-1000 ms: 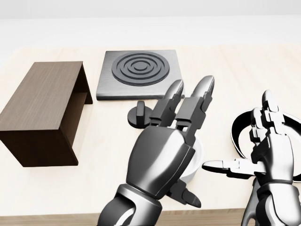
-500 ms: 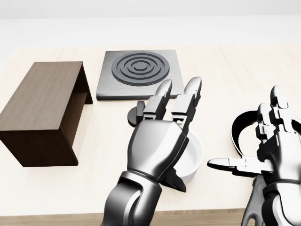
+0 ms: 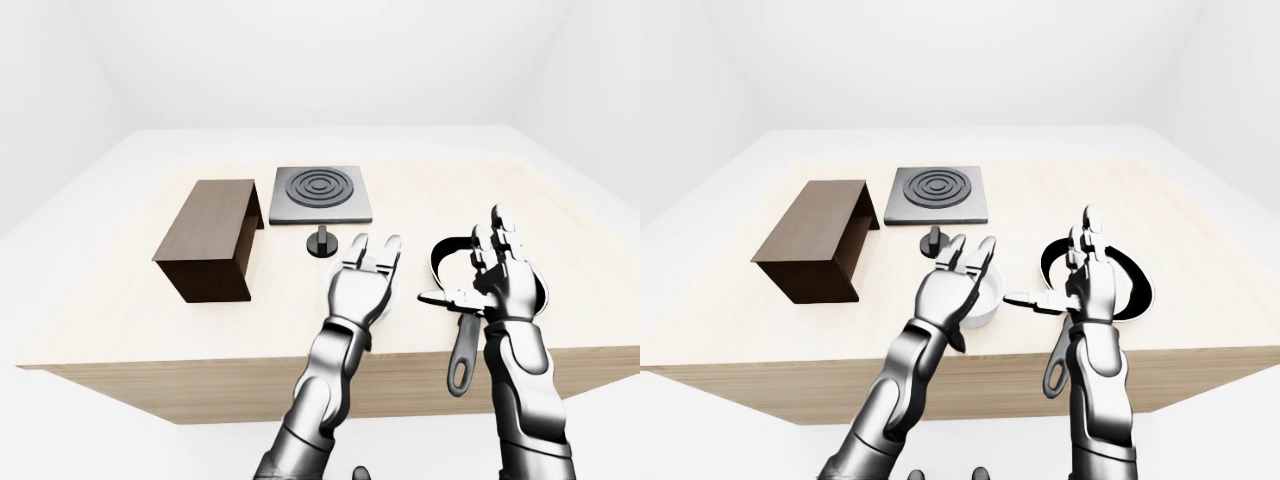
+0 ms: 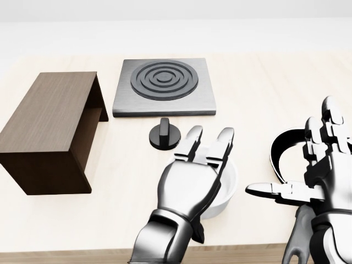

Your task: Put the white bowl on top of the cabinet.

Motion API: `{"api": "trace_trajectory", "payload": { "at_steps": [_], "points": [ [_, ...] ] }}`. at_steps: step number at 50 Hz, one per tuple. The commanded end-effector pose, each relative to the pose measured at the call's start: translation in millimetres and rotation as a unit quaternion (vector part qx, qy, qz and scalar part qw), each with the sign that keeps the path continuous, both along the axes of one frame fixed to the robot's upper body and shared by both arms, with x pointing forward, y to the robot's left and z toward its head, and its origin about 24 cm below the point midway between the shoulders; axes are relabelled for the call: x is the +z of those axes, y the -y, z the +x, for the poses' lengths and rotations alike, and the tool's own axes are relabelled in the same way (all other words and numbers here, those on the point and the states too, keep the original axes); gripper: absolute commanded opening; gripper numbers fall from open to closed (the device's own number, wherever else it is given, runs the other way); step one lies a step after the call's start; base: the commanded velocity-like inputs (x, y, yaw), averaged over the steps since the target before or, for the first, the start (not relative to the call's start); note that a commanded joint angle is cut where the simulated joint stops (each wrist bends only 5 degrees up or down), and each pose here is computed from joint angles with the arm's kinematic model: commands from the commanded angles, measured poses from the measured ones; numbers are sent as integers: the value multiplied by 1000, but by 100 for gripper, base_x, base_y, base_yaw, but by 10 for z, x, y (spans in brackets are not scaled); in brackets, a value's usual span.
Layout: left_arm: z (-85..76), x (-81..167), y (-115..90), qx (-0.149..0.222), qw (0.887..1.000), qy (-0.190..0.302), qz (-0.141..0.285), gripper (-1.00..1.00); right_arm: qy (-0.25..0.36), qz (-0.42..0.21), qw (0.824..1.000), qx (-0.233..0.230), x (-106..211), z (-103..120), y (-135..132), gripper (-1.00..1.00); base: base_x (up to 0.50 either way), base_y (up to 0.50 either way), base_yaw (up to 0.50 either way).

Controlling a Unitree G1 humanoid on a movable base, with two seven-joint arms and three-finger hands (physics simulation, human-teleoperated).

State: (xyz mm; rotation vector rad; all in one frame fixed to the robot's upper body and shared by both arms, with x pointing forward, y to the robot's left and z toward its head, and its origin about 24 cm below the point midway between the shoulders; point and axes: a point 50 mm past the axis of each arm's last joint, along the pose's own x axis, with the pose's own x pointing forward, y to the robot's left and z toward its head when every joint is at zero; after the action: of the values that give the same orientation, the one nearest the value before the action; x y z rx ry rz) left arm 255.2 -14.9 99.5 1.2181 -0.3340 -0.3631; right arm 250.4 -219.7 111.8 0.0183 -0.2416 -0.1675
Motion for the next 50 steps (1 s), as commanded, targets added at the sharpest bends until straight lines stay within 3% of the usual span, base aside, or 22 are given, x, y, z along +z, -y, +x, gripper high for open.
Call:
{"api": "trace_trajectory", "payload": {
  "at_steps": [1,36,50],
  "points": [
    [358,-111,-140,42,998,-7,35,100,2,-1,1000,8,5,-23,-23,100,0,0,0],
    [377,-241,-97,32,998,-30,52,100,4,0,1000,9,13,-23,-22,100,0,0,0],
    [484,-352,-131,42,998,-49,28,100,6,-1,1000,11,19,-40,-31,100,0,0,0]
  ]
}}
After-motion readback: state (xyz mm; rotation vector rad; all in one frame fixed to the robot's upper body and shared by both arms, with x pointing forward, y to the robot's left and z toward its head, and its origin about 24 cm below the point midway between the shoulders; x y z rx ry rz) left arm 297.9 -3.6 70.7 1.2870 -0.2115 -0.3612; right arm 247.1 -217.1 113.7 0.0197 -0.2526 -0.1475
